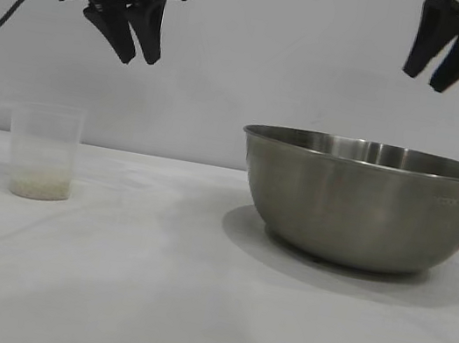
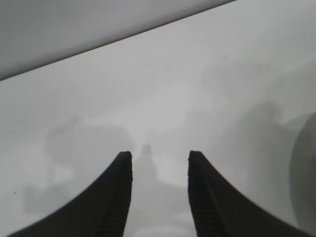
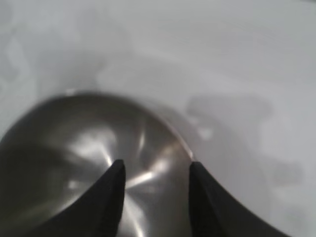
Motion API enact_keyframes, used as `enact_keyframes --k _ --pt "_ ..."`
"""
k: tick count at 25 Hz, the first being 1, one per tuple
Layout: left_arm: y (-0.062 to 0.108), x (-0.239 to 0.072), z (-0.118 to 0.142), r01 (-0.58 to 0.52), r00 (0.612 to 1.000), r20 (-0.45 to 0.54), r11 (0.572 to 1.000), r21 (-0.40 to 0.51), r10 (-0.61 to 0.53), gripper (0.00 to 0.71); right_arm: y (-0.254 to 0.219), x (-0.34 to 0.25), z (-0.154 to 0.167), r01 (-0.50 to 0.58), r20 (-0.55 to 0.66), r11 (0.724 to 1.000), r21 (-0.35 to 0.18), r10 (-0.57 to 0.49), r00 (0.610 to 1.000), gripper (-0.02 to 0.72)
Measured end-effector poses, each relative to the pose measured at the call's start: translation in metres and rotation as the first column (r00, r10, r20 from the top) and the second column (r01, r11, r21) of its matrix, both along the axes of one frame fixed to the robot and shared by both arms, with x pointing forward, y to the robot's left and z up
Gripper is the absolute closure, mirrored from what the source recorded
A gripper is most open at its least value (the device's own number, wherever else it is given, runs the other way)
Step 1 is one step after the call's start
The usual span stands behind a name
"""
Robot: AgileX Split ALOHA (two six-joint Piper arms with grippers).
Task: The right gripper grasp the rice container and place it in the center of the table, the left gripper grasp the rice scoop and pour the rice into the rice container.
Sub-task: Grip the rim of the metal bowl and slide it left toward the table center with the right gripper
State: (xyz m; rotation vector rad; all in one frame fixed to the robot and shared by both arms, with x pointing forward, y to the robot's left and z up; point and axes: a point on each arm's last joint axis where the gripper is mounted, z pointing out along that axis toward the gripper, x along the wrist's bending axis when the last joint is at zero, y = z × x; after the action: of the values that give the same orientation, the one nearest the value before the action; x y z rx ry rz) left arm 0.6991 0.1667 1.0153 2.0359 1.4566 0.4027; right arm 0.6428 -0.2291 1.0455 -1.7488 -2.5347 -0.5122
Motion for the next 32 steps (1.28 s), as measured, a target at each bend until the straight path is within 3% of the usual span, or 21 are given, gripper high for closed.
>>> enact_keyframes --k 1,2,8,16,32 --pt "0.000 0.000 0.000 0.000 1.000 0.000 1.000 0.000 0.000 0.443 0.000 0.000 0.001 0.000 -0.001 1.000 0.000 0.000 1.000 0.416" --pt "0.000 0.000 0.000 0.000 1.000 0.000 1.000 0.000 0.000 0.443 0.000 0.000 0.001 0.002 -0.001 1.000 0.000 -0.002 1.000 0.478" --pt "0.000 0.000 0.000 0.001 1.000 -0.002 1.000 0.000 -0.001 0.443 -0.001 -0.004 -0.008 0.010 -0.037 1.000 -0.004 -0.010 0.999 0.475" --pt "0.000 0.000 0.000 0.001 1.000 -0.003 1.000 0.001 -0.001 0.443 -0.004 -0.019 -0.043 0.011 -0.146 0.999 -0.033 -0.016 0.989 0.475" --pt "0.000 0.000 0.000 0.001 1.000 -0.003 1.000 0.001 -0.001 0.443 -0.006 -0.012 -0.065 0.031 -0.101 0.997 -0.064 -0.037 0.994 0.475"
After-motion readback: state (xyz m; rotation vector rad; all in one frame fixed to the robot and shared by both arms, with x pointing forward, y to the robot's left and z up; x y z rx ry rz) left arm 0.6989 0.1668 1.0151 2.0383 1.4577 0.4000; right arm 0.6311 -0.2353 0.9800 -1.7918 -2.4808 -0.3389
